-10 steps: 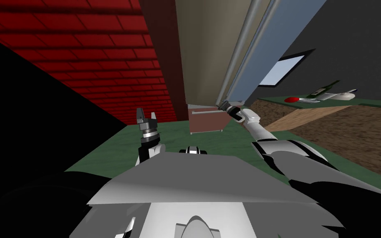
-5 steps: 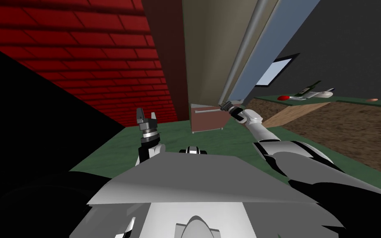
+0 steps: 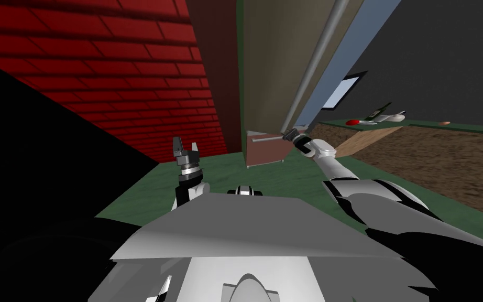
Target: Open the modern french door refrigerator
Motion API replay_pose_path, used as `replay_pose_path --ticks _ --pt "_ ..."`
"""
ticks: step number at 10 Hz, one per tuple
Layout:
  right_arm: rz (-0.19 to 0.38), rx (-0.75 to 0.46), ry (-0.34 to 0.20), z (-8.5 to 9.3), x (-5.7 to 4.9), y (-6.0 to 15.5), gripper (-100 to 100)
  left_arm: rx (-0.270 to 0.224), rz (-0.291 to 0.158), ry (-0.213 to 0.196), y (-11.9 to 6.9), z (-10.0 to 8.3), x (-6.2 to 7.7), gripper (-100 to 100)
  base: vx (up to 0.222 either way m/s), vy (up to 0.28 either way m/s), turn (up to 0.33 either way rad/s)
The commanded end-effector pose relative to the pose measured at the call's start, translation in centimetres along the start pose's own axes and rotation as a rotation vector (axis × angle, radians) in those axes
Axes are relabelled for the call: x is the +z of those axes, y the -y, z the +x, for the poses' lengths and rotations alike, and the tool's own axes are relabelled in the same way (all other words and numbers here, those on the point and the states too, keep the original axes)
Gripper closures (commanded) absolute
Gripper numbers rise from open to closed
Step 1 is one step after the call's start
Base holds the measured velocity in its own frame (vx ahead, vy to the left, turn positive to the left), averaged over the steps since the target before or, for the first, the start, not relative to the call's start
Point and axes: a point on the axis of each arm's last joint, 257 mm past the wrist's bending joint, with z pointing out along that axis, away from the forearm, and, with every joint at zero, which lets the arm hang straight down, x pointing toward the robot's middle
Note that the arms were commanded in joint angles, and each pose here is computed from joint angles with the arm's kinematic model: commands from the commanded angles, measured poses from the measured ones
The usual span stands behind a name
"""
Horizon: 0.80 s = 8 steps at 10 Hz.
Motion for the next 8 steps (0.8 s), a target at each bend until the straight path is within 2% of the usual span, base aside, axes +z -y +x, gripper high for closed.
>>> replay_pose_path --ticks 1,2,3,4,6,7,8 --pt "0.047 -0.008 -0.041 1.3 -0.2 1.9 100 0.0 0.0 0.0 0.0 0.0 0.0 0 -0.102 0.271 -0.095" --pt "0.047 -0.008 -0.041 1.3 -0.2 1.9 100 0.0 0.0 0.0 0.0 0.0 0.0 0 -0.072 0.219 -0.06" --pt "0.065 -0.01 -0.063 2.1 -0.5 2.7 100 0.0 0.0 0.0 0.0 0.0 0.0 0 -0.098 0.221 -0.051" --pt "0.054 -0.008 -0.064 2.3 -0.5 2.1 100 0.0 0.0 0.0 0.0 0.0 0.0 0 -0.056 0.107 -0.052" --pt "0.093 -0.013 -0.121 4.4 -1.2 3.6 100 0.0 0.0 0.0 0.0 0.0 0.0 0 -0.019 0.2 -0.071" --pt "0.093 -0.013 -0.121 4.4 -1.2 3.6 100 0.0 0.0 0.0 0.0 0.0 0.0 0 -0.016 0.23 -0.079" --pt "0.113 -0.016 -0.144 5.3 -1.6 4.4 100 0.0 0.0 0.0 0.0 0.0 0.0 0 -0.039 0.201 -0.048"
